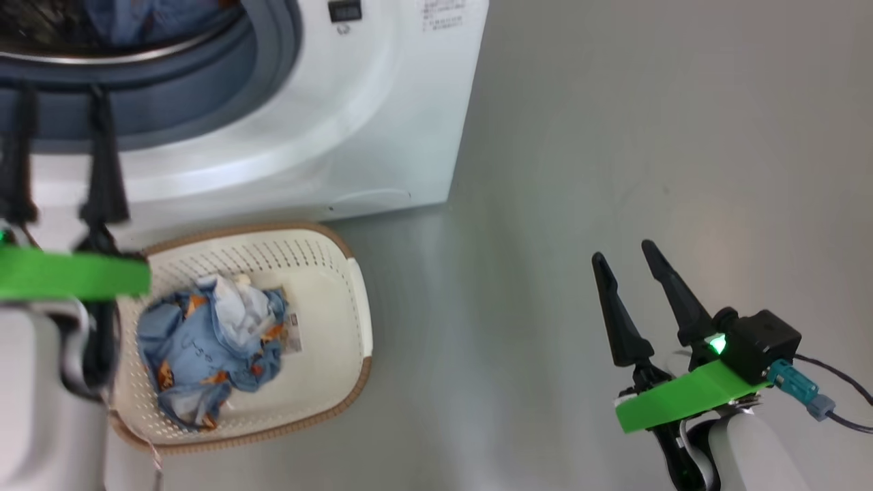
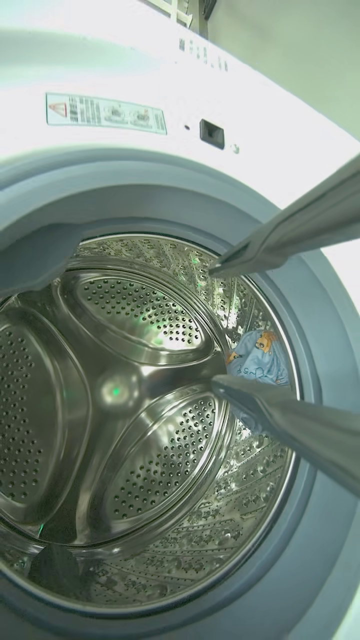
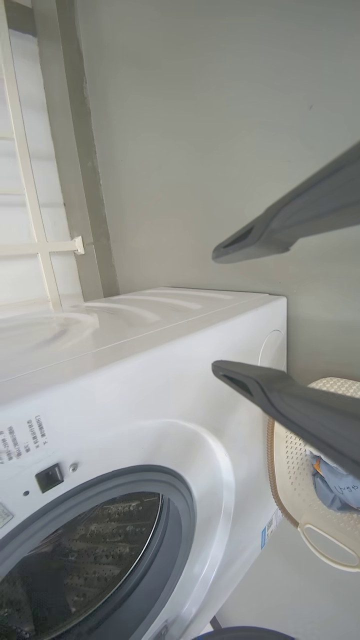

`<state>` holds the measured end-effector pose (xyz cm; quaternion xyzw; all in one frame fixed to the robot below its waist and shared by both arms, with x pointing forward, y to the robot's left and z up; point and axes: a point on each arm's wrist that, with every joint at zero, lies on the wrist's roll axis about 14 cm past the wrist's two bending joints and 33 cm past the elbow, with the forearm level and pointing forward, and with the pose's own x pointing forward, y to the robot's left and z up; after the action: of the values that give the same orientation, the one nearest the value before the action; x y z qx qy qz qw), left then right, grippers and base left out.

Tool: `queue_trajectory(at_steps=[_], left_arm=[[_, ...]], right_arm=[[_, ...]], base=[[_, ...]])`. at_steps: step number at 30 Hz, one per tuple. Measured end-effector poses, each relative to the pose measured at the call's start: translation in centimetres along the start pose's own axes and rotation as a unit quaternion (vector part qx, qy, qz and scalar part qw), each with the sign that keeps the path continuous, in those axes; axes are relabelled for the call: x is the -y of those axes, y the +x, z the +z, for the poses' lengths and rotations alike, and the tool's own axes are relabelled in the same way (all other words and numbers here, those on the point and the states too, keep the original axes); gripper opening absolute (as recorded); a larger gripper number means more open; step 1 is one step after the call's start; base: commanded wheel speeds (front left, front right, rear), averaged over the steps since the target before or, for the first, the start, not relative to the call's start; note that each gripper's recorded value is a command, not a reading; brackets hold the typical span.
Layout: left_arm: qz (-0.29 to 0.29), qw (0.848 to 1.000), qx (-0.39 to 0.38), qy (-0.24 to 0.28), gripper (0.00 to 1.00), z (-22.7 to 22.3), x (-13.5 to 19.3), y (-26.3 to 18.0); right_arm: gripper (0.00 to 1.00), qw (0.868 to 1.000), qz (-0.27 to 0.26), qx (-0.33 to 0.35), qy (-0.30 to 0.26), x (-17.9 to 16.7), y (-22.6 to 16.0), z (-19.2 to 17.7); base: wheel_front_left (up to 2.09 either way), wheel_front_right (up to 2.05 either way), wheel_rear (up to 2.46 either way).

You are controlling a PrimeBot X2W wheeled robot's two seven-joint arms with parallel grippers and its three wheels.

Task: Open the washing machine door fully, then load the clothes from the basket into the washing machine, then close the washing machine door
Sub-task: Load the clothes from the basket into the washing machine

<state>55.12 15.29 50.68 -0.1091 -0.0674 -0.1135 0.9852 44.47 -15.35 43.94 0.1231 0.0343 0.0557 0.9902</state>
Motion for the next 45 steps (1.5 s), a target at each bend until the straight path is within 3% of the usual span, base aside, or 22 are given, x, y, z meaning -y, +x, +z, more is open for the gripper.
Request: queue_trajectory(at_steps=[23,45], left_arm=[[0.07,0.997,-0.014,0.035,1.0,2.4,0.3,-14.0],[0.127,0.99,-0.05,0.041,1.0,1.2,-0.5,-21.1]], right_arm=[[1.0,0.998,0.026,0.055,-0.019,-2.8,-5.1,4.8],[1.0,0.997,0.029,0.07,-0.02,-3.4,-7.7,5.8]], base=[[0.0,0.0,0.0],[0.0,0.0,0.0]])
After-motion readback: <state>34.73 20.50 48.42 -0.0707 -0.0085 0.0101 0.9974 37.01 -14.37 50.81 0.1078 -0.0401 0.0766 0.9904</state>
